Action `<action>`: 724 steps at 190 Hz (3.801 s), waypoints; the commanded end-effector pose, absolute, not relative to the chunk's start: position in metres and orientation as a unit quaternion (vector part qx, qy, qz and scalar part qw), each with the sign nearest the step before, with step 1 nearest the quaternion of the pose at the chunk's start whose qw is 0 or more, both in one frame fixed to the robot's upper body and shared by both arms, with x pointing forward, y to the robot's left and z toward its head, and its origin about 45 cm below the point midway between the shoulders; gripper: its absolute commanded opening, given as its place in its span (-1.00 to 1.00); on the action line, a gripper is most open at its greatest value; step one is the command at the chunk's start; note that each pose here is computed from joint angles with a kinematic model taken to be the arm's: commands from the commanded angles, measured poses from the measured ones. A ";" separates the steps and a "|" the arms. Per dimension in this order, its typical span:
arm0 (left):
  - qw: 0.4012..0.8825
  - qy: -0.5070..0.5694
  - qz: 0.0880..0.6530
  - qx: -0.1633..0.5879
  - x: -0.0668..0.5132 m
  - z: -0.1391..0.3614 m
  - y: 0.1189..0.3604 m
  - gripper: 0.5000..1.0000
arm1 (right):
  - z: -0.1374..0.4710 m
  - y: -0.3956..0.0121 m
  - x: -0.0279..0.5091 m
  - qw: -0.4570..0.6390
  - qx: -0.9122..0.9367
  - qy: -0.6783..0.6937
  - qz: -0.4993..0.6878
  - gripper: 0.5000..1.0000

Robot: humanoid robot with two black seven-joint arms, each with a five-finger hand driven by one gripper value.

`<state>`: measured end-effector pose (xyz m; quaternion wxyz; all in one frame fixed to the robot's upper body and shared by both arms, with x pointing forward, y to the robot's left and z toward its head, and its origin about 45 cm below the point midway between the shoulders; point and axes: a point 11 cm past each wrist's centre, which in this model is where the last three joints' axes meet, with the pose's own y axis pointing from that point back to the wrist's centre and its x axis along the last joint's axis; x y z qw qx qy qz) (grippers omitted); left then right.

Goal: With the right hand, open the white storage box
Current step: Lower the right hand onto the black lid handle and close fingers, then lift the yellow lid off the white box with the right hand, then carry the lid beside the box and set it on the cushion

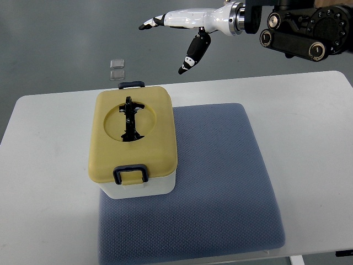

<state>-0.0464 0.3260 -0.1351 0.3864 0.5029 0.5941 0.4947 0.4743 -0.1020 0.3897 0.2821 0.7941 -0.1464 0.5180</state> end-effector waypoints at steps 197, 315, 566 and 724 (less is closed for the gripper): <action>0.386 0.595 0.494 0.503 -0.047 -0.135 0.326 1.00 | 0.326 0.004 0.419 0.171 0.836 -0.072 0.517 -0.03; 0.385 0.596 0.493 0.504 -0.048 -0.135 0.326 1.00 | 0.328 0.001 0.424 0.169 0.829 -0.089 0.525 -1.00; 0.385 0.596 0.491 0.505 -0.048 -0.135 0.326 1.00 | 0.283 -0.264 0.403 0.326 0.806 -0.140 0.473 -1.00; 0.382 0.598 0.490 0.505 -0.051 -0.135 0.326 1.00 | 0.229 -0.225 0.414 0.306 0.803 -0.151 0.488 0.72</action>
